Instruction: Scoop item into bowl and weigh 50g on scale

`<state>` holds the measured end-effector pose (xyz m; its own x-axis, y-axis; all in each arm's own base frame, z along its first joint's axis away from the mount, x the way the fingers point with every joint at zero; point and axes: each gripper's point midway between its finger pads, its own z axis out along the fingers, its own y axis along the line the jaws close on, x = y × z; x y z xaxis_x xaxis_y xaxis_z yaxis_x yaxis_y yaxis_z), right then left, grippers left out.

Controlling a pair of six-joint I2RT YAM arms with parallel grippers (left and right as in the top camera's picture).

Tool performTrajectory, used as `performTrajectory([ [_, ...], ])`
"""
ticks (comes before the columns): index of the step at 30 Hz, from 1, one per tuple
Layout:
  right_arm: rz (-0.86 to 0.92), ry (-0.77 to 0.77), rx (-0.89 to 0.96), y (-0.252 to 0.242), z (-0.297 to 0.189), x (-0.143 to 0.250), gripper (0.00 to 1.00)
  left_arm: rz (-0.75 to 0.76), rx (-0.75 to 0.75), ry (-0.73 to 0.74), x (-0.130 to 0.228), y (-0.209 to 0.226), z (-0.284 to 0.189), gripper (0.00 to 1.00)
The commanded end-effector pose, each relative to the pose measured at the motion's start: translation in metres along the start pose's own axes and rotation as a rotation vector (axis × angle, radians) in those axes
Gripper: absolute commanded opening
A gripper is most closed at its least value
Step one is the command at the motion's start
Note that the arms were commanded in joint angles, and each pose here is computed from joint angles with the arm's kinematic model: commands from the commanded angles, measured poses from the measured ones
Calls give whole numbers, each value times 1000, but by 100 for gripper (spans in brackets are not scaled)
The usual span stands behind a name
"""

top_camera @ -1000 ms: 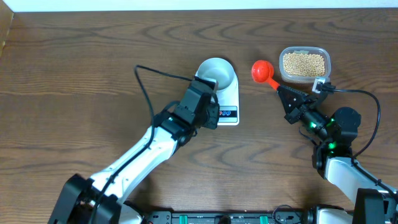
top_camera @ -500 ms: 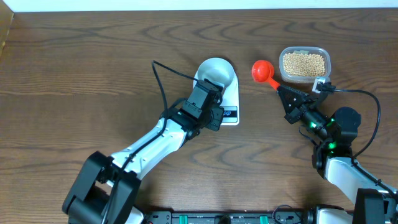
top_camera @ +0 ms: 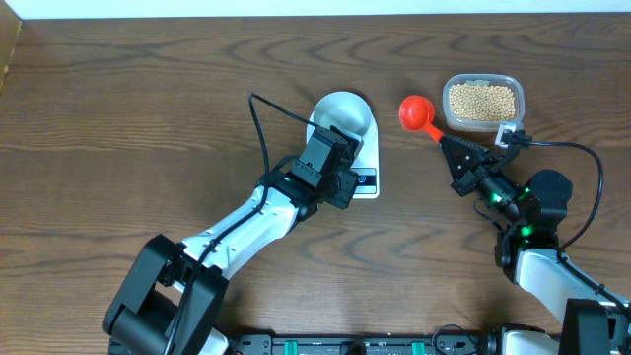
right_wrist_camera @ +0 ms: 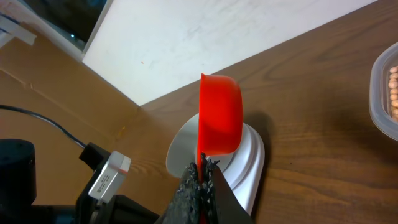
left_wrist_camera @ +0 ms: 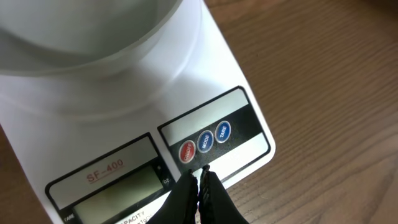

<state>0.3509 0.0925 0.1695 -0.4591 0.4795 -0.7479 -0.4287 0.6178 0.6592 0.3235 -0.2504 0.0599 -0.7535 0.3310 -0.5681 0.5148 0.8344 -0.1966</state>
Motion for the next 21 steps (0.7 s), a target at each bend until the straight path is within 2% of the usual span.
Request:
performTrajectory([
  [1, -11, -16, 3, 0, 1, -7, 1, 66, 25, -12, -7, -10, 5, 7],
  [21, -11, -16, 3, 0, 1, -7, 1, 81, 30, -5, -4, -13, 16, 7],
])
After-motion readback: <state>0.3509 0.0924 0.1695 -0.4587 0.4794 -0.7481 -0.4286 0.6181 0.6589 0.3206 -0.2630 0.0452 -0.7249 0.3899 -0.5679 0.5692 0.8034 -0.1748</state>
